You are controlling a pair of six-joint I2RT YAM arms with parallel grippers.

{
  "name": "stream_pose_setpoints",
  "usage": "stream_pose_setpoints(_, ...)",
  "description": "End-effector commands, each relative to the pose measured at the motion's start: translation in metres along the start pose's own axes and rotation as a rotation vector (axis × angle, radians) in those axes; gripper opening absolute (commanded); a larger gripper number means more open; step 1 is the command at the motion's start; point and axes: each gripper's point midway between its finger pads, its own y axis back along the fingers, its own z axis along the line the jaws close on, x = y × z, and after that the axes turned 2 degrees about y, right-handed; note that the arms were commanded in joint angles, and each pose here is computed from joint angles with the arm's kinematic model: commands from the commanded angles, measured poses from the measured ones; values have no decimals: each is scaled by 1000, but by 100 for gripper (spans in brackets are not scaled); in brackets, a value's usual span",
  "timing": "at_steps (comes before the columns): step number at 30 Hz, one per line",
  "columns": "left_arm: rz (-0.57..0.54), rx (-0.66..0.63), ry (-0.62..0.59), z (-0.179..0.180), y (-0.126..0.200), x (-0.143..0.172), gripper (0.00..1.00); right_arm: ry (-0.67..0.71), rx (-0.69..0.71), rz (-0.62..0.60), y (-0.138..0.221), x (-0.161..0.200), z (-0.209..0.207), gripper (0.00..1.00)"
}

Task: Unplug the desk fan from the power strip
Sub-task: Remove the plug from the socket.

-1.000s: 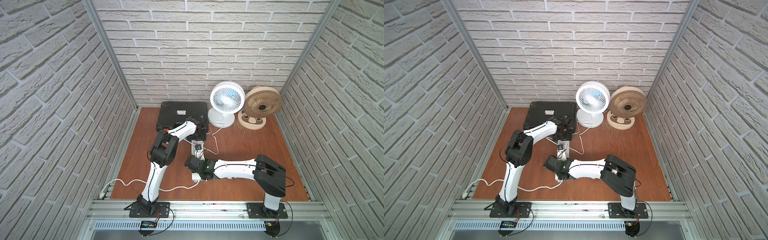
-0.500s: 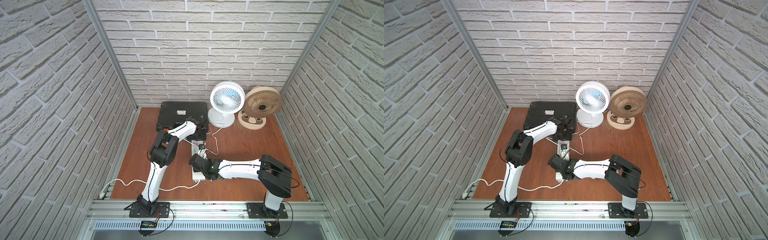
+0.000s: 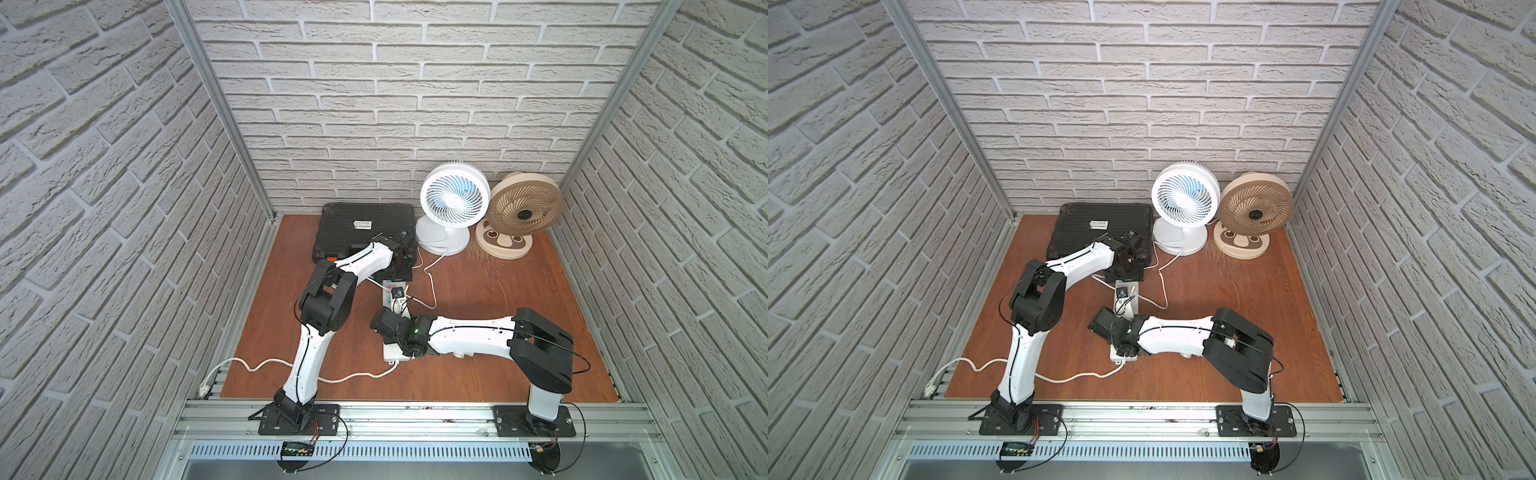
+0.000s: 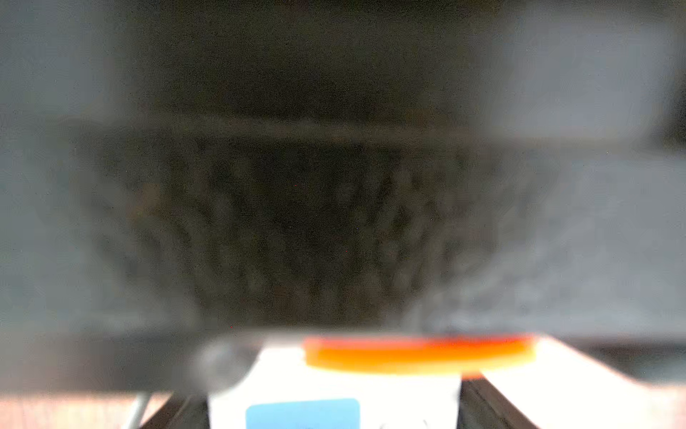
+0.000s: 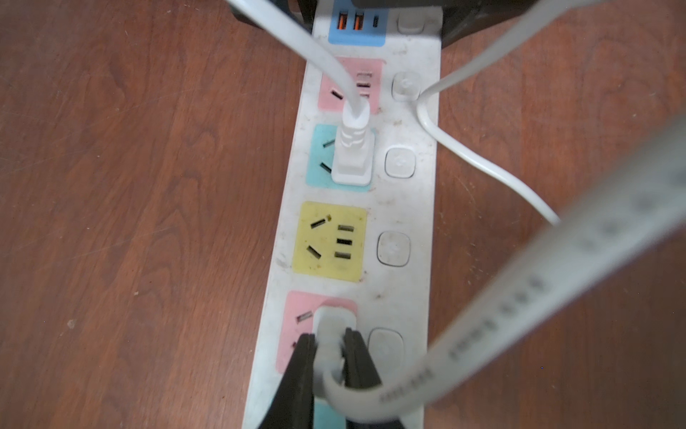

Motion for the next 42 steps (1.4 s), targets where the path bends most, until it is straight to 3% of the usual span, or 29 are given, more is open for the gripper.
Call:
stream_pose_setpoints(1, 162, -117, -1, 36, -40, 43, 0, 46, 1, -17, 8, -4, 10, 3)
stream_pose_setpoints(12, 160, -114, 0, 36, -39, 43, 0, 33, 0, -23, 8, -2, 6, 3)
stream_pose_setpoints(27, 158, -115, -3, 37, -38, 43, 0, -126, -25, -53, 8, 1, -27, 3)
stream_pose_setpoints(42, 163, -113, -3, 35, -40, 43, 0, 38, 61, -36, 8, -6, -9, 3)
